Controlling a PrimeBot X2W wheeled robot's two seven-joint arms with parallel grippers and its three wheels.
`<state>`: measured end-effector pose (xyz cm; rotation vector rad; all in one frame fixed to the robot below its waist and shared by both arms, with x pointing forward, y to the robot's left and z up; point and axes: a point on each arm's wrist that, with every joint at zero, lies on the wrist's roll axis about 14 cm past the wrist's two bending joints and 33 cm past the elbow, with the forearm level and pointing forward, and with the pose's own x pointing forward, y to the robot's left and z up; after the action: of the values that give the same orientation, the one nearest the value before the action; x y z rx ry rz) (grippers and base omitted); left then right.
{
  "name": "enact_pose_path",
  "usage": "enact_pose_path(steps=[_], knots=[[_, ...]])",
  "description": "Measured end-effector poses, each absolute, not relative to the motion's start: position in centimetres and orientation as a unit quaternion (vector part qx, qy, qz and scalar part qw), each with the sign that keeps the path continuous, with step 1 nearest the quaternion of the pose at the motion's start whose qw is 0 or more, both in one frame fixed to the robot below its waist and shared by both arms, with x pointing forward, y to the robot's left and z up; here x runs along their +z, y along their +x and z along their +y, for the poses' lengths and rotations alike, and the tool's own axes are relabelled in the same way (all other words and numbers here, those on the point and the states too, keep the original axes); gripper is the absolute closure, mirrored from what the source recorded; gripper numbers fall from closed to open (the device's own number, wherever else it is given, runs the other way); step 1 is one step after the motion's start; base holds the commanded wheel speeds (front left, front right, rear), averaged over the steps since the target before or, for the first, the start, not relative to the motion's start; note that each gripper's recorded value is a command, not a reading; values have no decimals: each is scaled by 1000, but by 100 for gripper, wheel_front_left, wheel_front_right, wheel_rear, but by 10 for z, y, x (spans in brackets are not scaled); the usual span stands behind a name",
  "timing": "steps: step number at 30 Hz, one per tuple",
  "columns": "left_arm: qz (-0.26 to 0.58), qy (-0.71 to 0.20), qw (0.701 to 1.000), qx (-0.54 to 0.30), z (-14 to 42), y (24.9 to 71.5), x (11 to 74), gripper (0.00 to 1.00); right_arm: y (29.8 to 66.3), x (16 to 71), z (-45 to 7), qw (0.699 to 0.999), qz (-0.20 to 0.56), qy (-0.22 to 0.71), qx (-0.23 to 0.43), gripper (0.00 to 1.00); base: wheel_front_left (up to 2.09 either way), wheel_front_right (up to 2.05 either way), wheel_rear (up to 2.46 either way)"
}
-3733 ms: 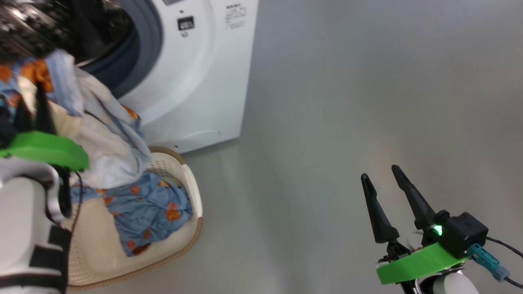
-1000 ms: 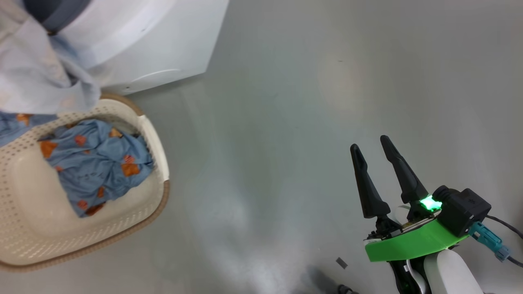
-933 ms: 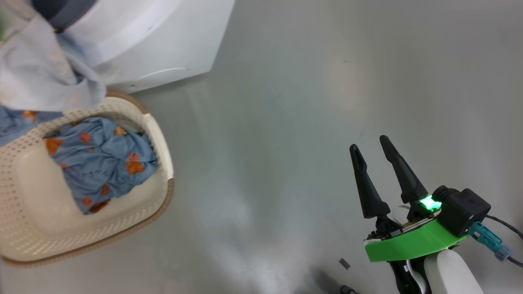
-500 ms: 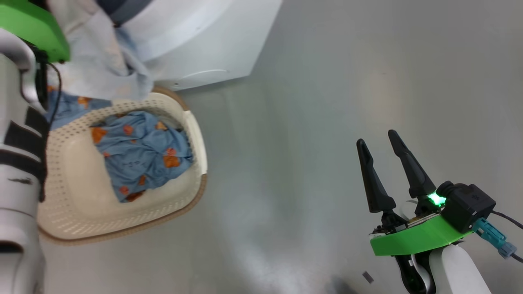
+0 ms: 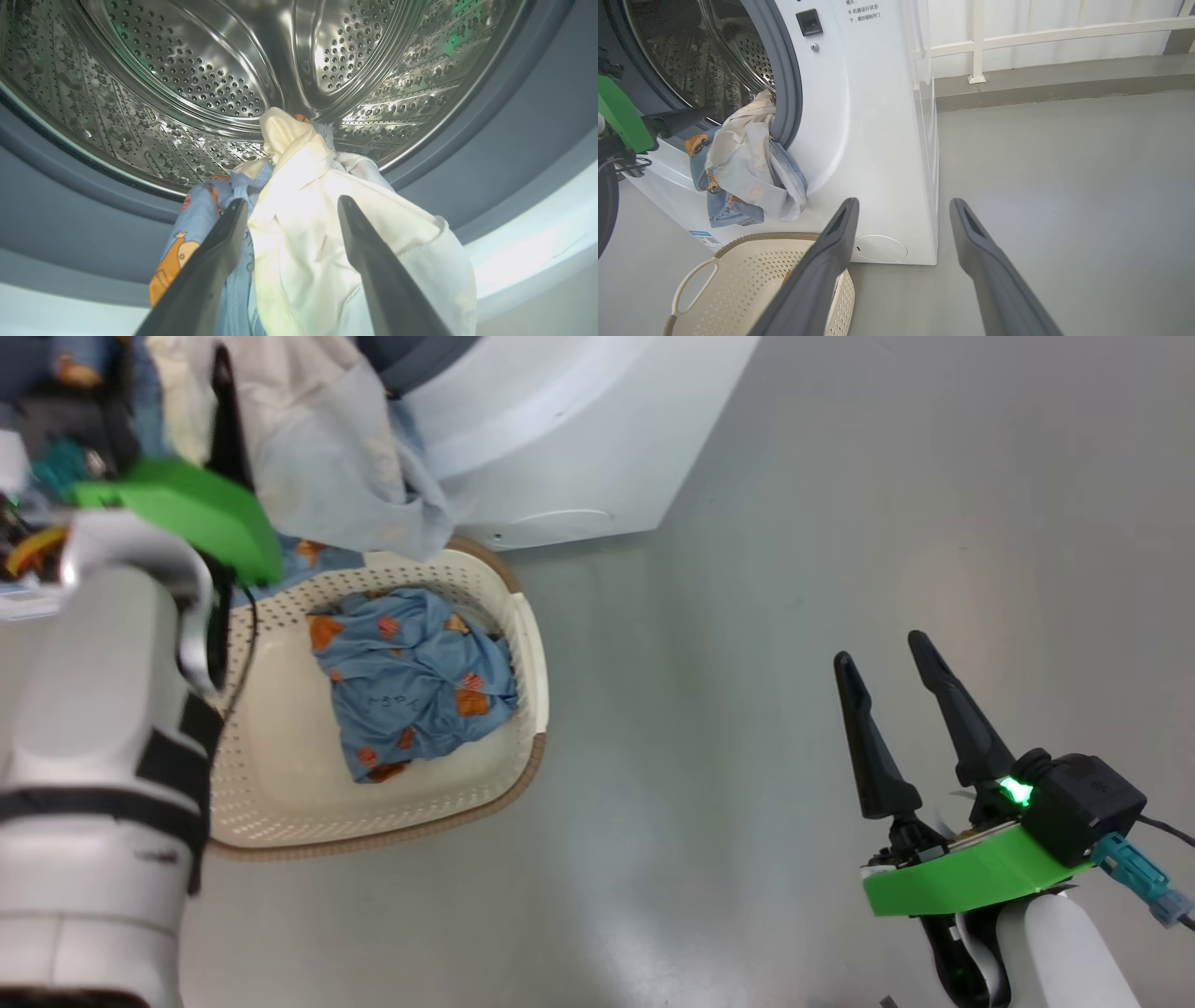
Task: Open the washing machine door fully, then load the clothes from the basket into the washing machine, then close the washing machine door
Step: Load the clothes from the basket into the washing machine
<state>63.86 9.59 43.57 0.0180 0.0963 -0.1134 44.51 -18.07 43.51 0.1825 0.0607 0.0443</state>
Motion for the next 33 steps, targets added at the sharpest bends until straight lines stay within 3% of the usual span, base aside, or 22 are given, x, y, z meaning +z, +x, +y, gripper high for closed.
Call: enact_pose_path(steps=[21, 33], knots=[[89, -17, 996, -1, 149, 521, 414, 0, 459, 445, -165, 995, 12, 78, 66, 0, 0, 0, 0], [105, -25, 994, 20, 166, 477, 413, 0, 462, 444, -156, 994, 13, 77, 81, 0, 0, 0, 0]])
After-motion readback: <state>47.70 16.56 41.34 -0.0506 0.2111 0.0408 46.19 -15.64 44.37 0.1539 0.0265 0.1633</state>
